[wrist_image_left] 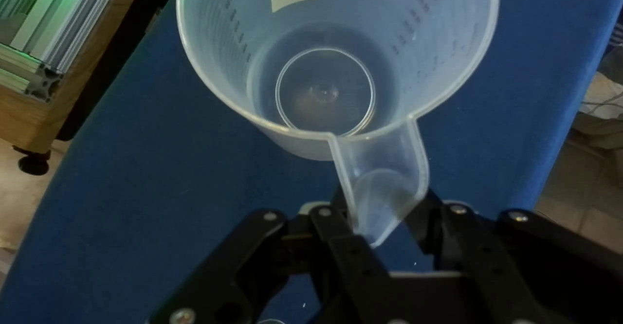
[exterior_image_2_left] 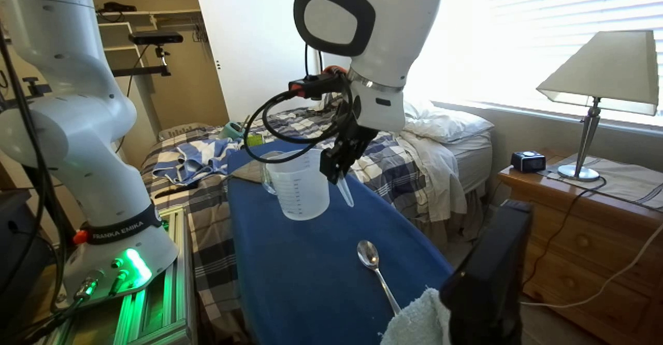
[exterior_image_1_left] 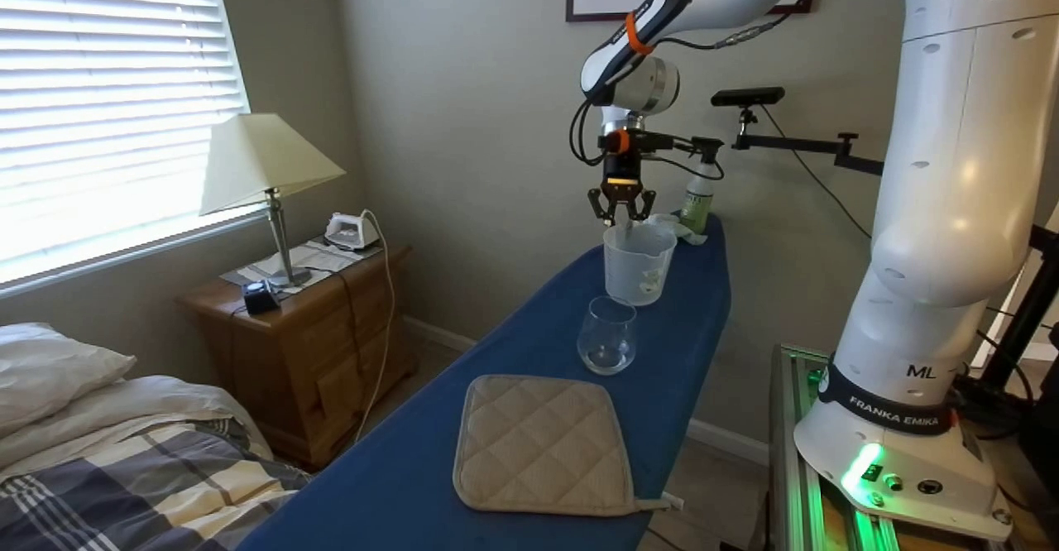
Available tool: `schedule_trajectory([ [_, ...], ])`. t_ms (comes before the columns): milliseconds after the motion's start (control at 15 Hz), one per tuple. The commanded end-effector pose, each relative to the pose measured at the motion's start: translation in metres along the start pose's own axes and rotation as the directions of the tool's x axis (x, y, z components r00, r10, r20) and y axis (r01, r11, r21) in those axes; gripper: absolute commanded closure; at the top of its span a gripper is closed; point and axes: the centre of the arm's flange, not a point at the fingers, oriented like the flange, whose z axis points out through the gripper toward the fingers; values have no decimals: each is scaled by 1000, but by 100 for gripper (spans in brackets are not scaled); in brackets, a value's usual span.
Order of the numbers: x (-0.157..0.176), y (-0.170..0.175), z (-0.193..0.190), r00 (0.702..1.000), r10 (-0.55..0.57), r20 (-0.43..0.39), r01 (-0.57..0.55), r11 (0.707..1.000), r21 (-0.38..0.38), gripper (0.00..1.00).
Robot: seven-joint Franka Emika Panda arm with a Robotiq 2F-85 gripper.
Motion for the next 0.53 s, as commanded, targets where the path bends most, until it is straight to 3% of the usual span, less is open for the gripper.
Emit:
schedule_trajectory([
  [0,-34,-13,-5,997,-73,-34,73,997,-8,93],
  [467,-94,-45,-15,971,-207,-119,205,978,-29,93],
])
